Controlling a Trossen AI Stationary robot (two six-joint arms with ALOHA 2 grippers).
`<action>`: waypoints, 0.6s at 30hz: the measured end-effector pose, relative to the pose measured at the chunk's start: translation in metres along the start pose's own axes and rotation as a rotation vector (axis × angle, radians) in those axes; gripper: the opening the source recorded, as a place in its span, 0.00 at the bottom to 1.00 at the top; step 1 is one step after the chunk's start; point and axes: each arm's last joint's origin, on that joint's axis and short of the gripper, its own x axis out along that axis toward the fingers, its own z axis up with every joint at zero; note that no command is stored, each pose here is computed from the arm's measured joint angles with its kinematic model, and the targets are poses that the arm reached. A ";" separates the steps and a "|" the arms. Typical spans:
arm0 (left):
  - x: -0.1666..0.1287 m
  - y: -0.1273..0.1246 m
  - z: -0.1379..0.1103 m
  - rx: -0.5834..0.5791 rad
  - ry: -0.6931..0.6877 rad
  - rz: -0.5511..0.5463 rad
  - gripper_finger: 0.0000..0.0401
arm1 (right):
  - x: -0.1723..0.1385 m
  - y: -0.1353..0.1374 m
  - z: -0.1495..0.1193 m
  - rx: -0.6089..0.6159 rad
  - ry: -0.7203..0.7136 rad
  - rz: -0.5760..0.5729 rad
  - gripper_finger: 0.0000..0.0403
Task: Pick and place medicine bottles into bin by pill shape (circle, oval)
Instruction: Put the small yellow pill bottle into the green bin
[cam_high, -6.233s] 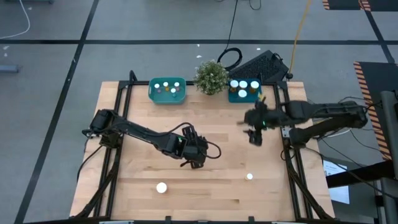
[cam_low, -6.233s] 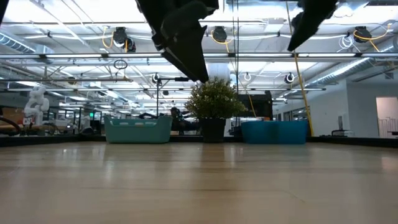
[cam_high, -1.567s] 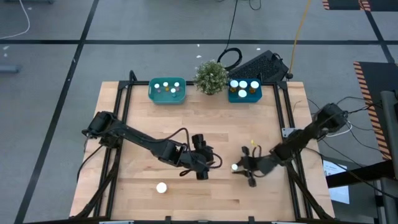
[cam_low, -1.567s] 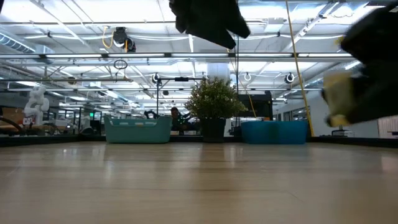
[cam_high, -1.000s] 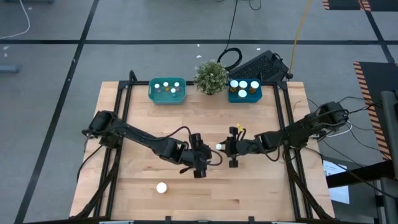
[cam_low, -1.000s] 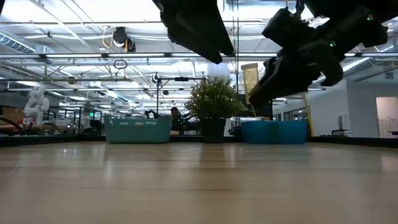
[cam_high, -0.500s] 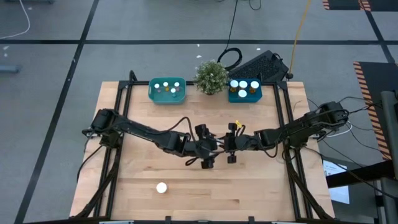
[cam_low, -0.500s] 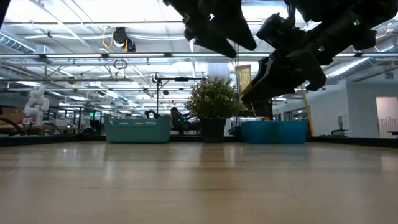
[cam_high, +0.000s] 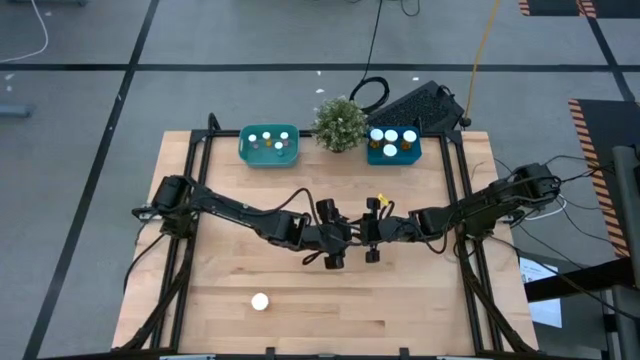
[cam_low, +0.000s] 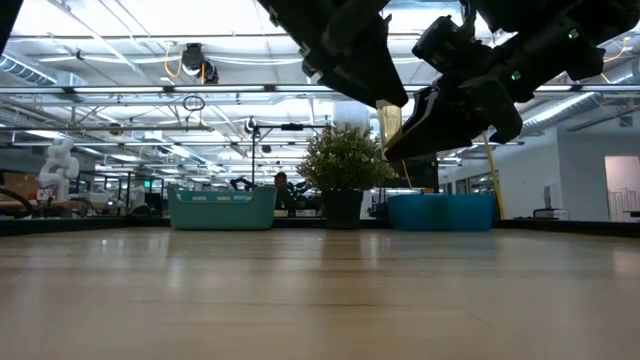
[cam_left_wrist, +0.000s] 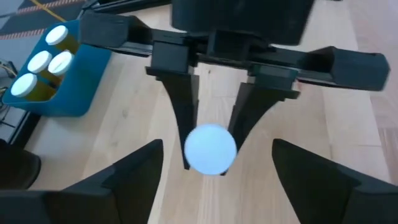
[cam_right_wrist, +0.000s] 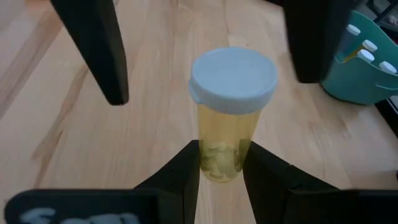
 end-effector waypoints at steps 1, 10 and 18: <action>0.000 0.000 0.000 0.003 0.001 0.000 0.74 | 0.000 0.000 0.000 0.000 0.000 0.000 0.25; 0.005 0.000 0.000 0.013 -0.008 0.002 0.62 | 0.000 0.000 0.000 0.001 -0.003 0.000 0.25; 0.006 0.000 -0.002 0.033 0.001 0.012 0.56 | 0.000 0.000 0.001 0.004 -0.011 -0.001 0.25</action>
